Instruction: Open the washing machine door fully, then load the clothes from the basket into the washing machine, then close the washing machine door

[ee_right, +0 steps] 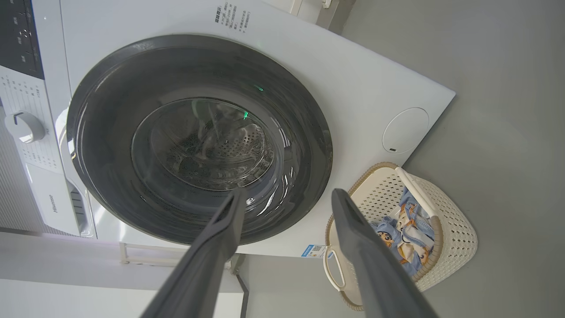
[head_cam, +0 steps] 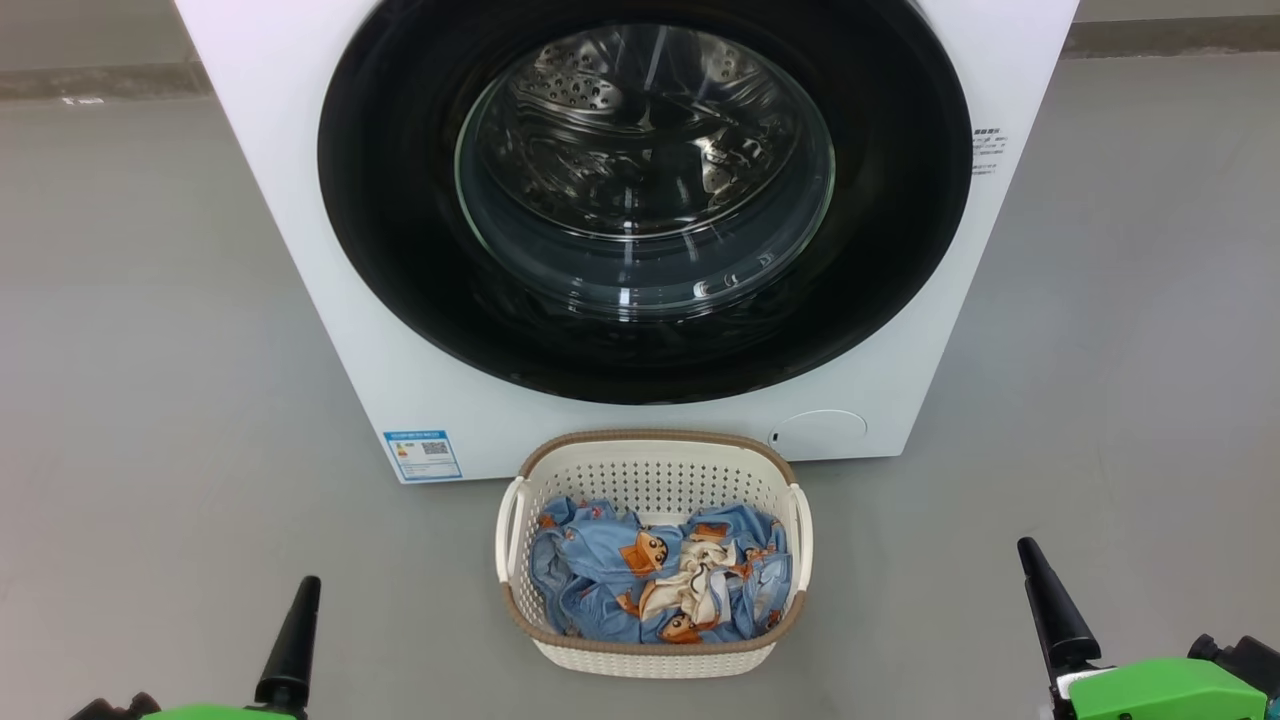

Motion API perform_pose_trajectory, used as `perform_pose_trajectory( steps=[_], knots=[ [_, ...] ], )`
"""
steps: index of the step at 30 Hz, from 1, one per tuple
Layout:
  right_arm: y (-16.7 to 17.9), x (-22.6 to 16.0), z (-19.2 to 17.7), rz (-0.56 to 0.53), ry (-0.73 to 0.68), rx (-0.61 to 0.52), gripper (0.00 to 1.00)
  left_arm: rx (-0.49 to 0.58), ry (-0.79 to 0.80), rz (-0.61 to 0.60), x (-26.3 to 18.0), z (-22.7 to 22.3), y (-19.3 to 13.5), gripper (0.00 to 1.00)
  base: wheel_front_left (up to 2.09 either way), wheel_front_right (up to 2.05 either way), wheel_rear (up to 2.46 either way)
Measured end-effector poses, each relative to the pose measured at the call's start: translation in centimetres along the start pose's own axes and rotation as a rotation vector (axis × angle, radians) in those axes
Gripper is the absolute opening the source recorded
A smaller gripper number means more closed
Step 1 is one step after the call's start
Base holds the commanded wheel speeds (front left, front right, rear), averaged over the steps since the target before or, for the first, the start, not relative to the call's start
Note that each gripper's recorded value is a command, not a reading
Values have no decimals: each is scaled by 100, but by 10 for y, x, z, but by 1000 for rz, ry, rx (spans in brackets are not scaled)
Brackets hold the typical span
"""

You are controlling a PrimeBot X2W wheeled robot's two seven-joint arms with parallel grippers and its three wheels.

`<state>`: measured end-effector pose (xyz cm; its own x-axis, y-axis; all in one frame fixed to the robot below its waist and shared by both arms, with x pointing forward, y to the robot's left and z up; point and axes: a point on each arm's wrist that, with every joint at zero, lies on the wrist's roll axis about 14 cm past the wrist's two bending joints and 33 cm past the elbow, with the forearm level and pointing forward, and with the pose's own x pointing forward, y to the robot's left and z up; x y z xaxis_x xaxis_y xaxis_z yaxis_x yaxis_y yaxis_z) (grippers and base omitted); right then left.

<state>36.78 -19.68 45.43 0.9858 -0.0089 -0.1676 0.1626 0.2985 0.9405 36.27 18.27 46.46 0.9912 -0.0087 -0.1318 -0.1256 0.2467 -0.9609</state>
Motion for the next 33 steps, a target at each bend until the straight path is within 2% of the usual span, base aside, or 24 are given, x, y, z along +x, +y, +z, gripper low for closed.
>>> perform_pose_trajectory(
  steps=[13, 33],
  knots=[
    [-3, 2, 0, -6, 7, -186, 100, 192, -5, -9, -1, 2, -2, 100, 0, 0, 0],
    [-2, 3, -1, 10, 9, -411, 100, 446, -18, -34, -2, 3, -6, 100, 0, 0, 0]
  ],
)
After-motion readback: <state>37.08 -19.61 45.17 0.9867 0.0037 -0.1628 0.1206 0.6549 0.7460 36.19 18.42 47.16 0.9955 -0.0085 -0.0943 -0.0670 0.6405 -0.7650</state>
